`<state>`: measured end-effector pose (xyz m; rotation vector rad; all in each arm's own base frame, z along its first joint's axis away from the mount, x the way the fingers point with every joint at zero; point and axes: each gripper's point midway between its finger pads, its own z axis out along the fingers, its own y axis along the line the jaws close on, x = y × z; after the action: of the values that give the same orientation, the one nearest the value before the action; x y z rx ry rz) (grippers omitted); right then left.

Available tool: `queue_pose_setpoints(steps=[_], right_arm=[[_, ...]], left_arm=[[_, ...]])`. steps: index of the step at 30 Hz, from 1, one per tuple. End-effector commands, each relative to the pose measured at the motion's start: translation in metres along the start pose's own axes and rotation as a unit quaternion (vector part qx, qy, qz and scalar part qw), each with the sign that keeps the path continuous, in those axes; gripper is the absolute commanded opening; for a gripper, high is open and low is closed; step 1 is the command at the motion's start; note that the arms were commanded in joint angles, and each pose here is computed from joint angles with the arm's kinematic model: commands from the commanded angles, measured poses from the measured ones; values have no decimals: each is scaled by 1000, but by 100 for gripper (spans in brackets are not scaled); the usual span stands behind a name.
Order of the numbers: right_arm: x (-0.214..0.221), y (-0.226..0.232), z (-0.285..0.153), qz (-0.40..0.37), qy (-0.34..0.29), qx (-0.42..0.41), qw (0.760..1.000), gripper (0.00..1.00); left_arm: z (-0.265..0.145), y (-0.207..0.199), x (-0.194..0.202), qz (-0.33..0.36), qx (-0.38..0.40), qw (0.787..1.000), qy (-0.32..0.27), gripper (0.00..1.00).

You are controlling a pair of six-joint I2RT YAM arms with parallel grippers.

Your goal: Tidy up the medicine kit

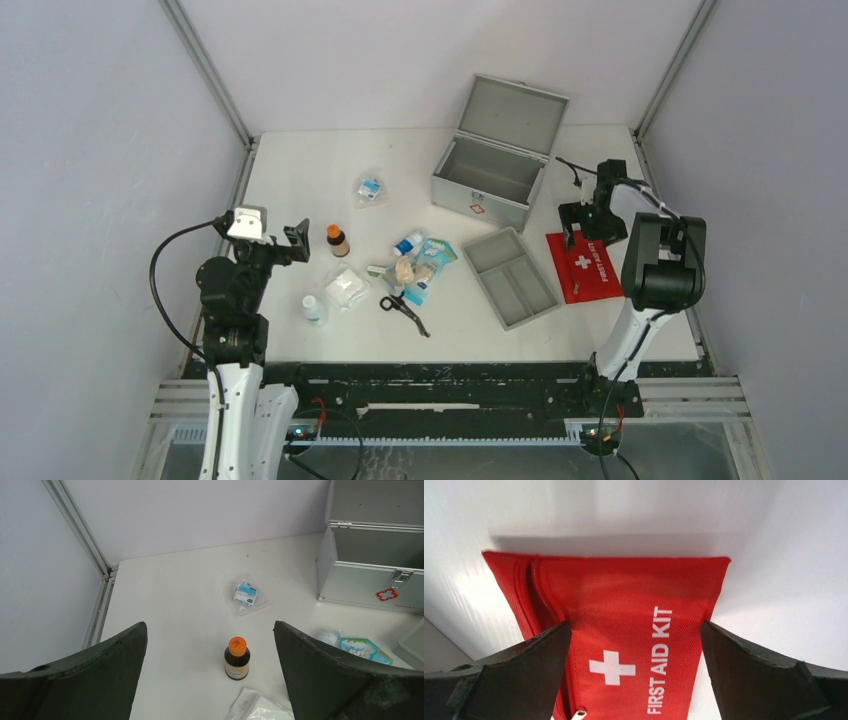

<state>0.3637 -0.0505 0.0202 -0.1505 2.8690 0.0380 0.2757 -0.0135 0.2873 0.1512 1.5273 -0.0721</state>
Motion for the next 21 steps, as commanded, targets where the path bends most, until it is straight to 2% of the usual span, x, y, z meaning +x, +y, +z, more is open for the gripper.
queue_pose_setpoints(steps=[1, 16, 21], right_arm=[[-4, -13, -26, -52, -40, 39, 997, 100], [34, 4, -31, -90, -46, 42, 994, 100], [42, 11, -25, -109, -41, 55, 992, 96]], left_arm=[[0, -1, -15, 7, 4, 1000, -20, 100], [0, -1, -15, 8, 3, 1000, -20, 100], [0, -1, -15, 8, 3, 1000, -20, 100]])
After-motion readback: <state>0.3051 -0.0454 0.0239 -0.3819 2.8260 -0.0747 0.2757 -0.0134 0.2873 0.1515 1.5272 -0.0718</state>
